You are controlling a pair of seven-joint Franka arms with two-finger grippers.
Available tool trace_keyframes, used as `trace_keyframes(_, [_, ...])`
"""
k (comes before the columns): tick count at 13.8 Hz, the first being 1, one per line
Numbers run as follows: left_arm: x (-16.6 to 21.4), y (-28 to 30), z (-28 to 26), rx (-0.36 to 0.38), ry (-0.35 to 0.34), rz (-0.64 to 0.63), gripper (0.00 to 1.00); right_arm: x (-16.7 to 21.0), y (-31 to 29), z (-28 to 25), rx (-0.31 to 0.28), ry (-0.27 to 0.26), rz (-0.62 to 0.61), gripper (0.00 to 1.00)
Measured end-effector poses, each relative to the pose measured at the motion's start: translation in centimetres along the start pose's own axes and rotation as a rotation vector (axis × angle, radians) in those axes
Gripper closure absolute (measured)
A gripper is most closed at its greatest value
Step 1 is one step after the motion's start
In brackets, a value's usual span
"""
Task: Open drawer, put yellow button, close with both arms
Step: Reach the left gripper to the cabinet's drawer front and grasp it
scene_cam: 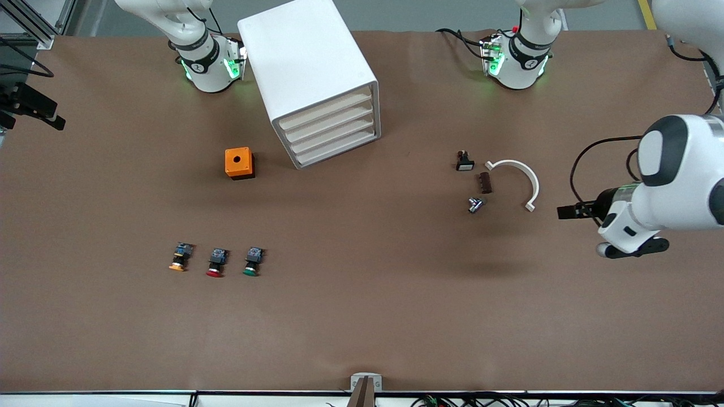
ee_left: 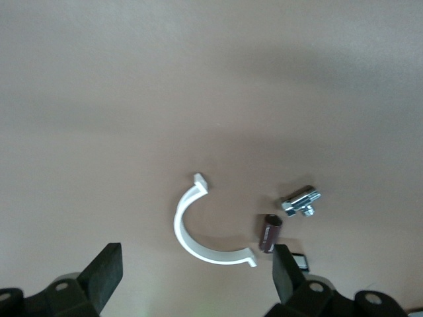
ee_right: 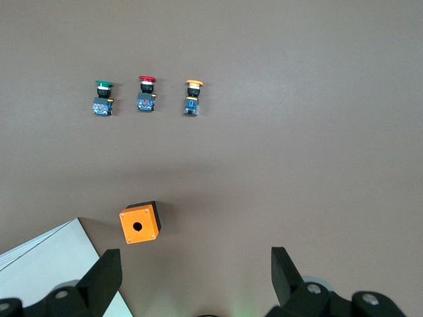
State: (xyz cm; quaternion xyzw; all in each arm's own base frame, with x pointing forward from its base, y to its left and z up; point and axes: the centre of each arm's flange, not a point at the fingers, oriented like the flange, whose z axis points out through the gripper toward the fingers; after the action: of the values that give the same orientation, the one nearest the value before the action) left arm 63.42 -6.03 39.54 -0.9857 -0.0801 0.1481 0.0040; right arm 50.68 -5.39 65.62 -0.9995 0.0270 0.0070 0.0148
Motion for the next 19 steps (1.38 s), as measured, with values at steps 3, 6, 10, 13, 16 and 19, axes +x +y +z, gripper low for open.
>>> trace_keyframes(3, [-1.1, 6.2, 2.3, 0.042, -0.027, -0.092, 0.0, 0.0, 0.0, 0.0, 0.0, -0.001, 0.0, 0.0])
trace_keyframes(6, [-2.4, 11.2, 4.9, 0.087, -0.048, -0.205, 0.0, 0.0, 0.0, 0.0, 0.0, -0.001, 0.0, 0.0])
trace_keyframes(10, [-4.5, 15.9, 7.8, 0.156, -0.081, -0.365, 0.0, 0.0, 0.0, 0.1, 0.0, -0.001, 0.0, 0.0])
trace_keyframes(13, [-6.0, 19.6, 8.0, 0.155, -0.125, -0.446, 0.0, 0.0, 0.0, 0.1, 0.0, -0.001, 0.0, 0.0])
trace_keyframes(16, [-7.5, 23.2, 7.6, 0.15, -0.168, -0.562, 0.0, 0.0, 0.0, 0.1, 0.0, -0.002, 0.0, 0.0])
trace_keyframes(19, [-8.5, 25.5, 8.6, 0.123, -0.273, -0.801, 0.0, 0.0, 0.0, 0.1, 0.0, -0.002, 0.0, 0.0])
